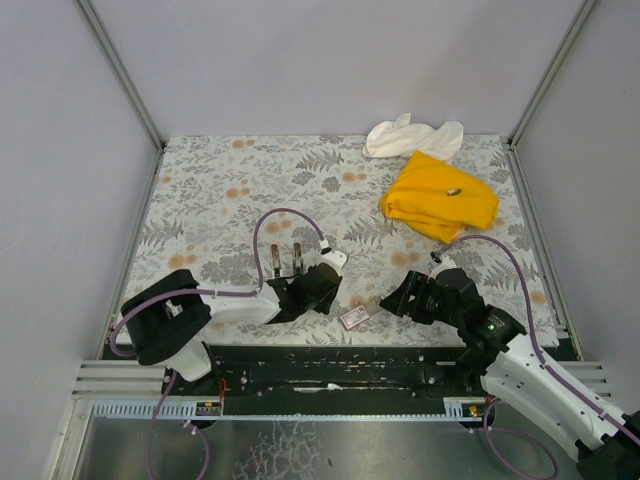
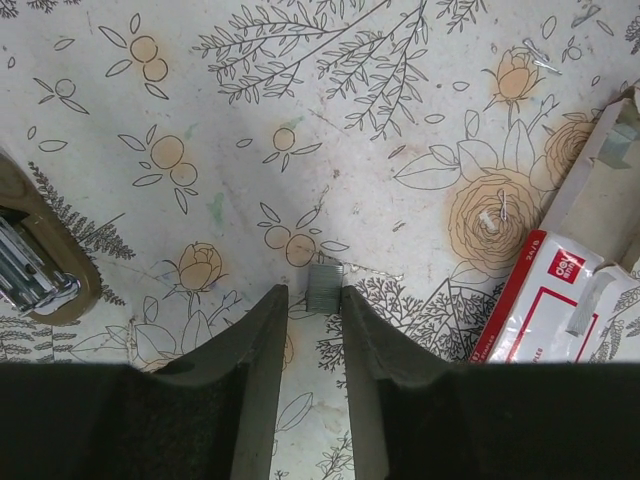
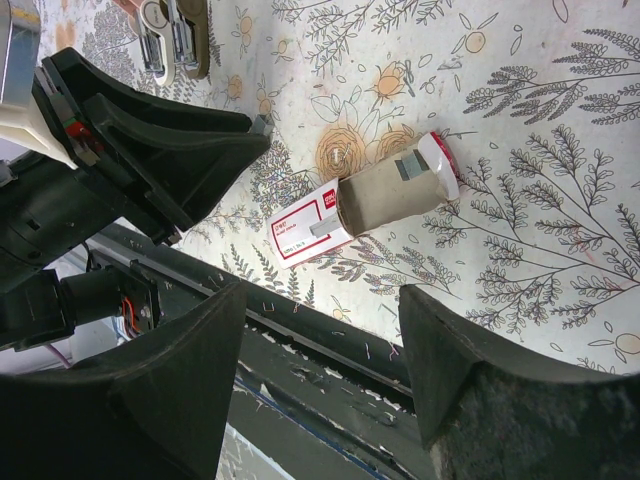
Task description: Load the staples into the stapler
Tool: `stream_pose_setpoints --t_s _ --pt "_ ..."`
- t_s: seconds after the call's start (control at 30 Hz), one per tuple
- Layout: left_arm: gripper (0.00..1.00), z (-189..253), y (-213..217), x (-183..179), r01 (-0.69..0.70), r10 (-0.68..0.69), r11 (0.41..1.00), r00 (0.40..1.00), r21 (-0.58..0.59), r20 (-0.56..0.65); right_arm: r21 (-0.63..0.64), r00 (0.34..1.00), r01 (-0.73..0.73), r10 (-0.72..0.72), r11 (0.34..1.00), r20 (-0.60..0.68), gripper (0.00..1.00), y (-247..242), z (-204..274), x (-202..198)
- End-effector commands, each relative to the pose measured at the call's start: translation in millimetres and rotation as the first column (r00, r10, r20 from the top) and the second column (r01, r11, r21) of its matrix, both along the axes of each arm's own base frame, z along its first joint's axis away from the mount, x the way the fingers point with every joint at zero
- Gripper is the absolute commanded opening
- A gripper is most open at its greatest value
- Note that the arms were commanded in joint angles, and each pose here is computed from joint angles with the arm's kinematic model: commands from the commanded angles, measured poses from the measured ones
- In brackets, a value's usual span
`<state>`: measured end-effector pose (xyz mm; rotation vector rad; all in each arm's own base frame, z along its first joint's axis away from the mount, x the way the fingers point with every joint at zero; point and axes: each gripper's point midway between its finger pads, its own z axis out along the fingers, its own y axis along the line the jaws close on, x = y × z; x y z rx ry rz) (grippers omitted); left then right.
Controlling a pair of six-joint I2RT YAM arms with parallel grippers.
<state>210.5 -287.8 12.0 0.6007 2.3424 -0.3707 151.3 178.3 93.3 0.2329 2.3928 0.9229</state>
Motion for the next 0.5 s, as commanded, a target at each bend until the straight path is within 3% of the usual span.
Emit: stream_pose_setpoints --t_s 0.0,0.33,0.47 --pt "0.26 -15.8 10.8 -9.0 0.011 -0.01 0.996 1.0 0.086 -0.014 0.042 0.999 -0.012 0.009 0.999 0.053 0.7 6.3 16.3 6.6" --pt "0.12 -13.8 3.8 -16.9 0.023 -0.022 0.996 1.0 0.084 -0.008 0.04 0.999 -0.007 0.004 0.999 0.052 0.7 5.8 16.8 7.0" --pt "0.09 1.1 -9.0 -24.7 0.027 -0.026 0.999 1.0 0.026 -0.007 0.049 0.999 -0.002 0.0 0.999 0.046 0.7 7.3 15.7 8.0"
